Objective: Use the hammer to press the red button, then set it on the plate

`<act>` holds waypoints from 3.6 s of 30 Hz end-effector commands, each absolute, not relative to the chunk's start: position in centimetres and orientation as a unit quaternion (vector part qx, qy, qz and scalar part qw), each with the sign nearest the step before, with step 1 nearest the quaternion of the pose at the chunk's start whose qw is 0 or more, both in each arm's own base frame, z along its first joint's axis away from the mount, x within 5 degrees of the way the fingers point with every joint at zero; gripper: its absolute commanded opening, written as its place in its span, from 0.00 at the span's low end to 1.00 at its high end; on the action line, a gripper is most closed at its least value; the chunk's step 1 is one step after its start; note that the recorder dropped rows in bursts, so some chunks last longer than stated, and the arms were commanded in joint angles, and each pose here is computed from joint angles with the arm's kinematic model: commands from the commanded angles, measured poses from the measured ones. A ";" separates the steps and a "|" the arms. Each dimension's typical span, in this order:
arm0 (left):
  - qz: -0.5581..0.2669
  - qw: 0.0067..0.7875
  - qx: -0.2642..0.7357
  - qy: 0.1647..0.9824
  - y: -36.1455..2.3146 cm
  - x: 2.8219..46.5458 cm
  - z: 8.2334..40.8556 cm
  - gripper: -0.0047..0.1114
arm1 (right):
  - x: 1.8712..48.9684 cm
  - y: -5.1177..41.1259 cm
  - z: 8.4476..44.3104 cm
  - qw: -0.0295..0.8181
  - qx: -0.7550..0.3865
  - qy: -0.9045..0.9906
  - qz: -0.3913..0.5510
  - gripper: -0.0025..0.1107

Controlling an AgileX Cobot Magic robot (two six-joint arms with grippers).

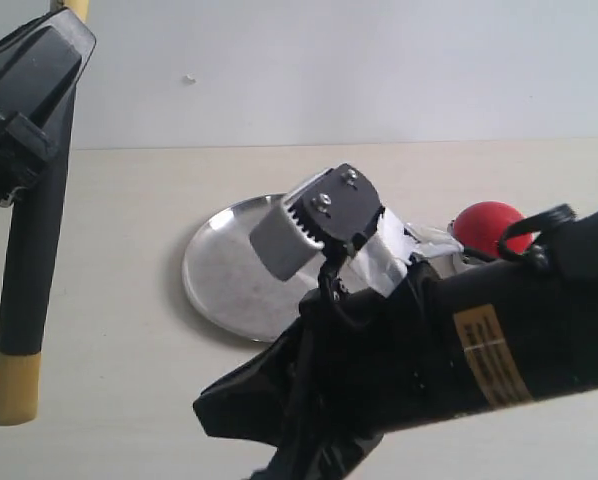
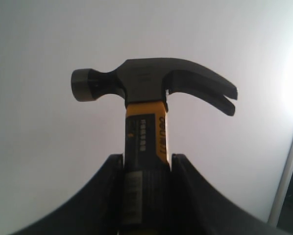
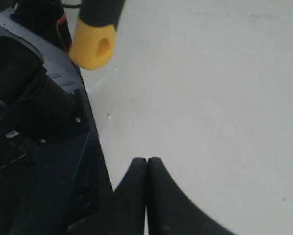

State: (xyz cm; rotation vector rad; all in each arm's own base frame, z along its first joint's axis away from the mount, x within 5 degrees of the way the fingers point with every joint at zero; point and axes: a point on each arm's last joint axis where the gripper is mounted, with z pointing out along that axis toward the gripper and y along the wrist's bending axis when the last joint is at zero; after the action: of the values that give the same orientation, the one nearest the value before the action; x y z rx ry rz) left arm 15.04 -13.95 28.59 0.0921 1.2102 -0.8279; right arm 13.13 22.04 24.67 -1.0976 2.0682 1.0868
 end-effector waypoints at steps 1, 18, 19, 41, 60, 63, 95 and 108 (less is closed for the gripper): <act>-0.386 0.770 0.036 0.507 -13.7 14.8 30.0 0.04 | 16.9 21.3 22.6 0.272 -0.369 0.809 0.368 0.02; -0.351 0.787 0.051 0.505 -13.6 14.9 30.1 0.04 | 14.1 18.9 23.2 0.467 -0.294 0.651 0.521 0.09; -0.352 0.787 0.050 0.504 -13.6 14.9 30.1 0.04 | 14.0 18.9 23.1 0.463 -0.298 0.651 0.522 0.14; -0.233 0.840 0.119 0.475 -13.9 15.1 31.3 0.04 | 15.1 29.2 23.2 0.483 -0.227 0.663 0.525 0.59; -0.230 0.841 0.123 0.474 -13.9 15.1 31.3 0.04 | 16.3 31.9 24.1 0.494 -0.237 0.639 0.540 0.59; -0.224 0.840 0.128 0.477 -14.0 15.1 31.3 0.04 | 16.4 32.2 23.8 0.491 -0.234 0.640 0.543 0.59; -0.227 0.835 0.154 0.477 -14.4 14.9 31.1 0.04 | 16.5 32.3 23.8 0.497 -0.229 0.628 0.553 0.02; -0.227 0.833 0.155 0.480 -14.4 15.0 31.1 0.17 | 16.6 32.3 23.7 0.484 -0.209 0.639 0.560 0.02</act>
State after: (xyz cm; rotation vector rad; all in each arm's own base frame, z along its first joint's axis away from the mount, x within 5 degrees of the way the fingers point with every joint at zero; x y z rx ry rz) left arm 15.25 -14.55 29.92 0.3530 1.0936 -0.4683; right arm 16.58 32.20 23.47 -0.5186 1.5595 1.3545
